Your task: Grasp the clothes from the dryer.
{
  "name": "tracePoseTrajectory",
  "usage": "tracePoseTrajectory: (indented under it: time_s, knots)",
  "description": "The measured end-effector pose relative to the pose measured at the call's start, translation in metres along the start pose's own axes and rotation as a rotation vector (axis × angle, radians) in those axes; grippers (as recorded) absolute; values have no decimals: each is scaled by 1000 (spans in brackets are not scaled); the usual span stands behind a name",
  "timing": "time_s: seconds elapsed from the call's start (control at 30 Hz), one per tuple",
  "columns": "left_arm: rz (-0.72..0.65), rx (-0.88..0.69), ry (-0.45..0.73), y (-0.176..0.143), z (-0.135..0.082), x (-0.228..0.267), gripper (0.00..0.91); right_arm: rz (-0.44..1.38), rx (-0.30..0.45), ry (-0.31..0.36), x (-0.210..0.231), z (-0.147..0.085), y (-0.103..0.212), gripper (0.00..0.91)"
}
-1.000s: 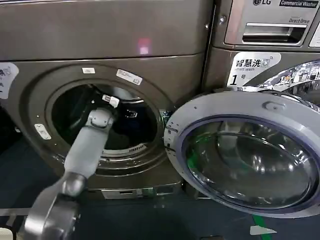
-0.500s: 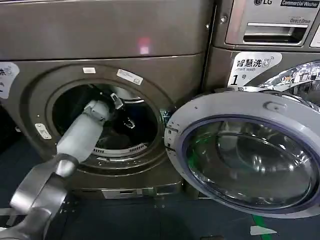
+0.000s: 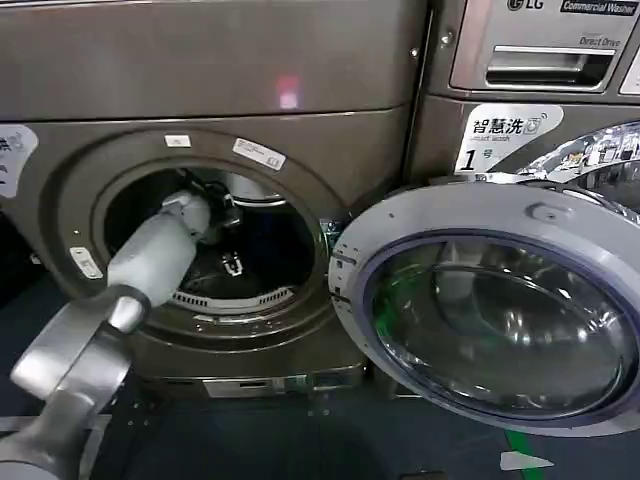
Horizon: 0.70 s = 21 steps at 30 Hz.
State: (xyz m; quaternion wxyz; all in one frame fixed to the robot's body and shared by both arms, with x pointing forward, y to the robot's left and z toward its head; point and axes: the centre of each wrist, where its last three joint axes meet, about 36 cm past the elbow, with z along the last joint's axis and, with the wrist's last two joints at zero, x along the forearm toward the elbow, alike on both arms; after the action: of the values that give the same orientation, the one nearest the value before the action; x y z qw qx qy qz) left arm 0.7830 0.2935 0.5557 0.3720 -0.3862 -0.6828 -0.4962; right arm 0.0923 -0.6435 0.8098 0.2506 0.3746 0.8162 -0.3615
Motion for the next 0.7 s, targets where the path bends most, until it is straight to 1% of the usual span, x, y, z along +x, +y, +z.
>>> tracePoseTrajectory:
  time_s: [0.2,0.43,0.7]
  knots:
    - [26,-60,84,0,0,-4,907,-1,-3,0,-2,3,2,907]
    - [40,-97,159,-2,6,-9,907,-6,-6,1,-3,5,5,907]
    - [37,-89,177,-10,12,-22,907,-9,-5,-2,-4,6,6,907]
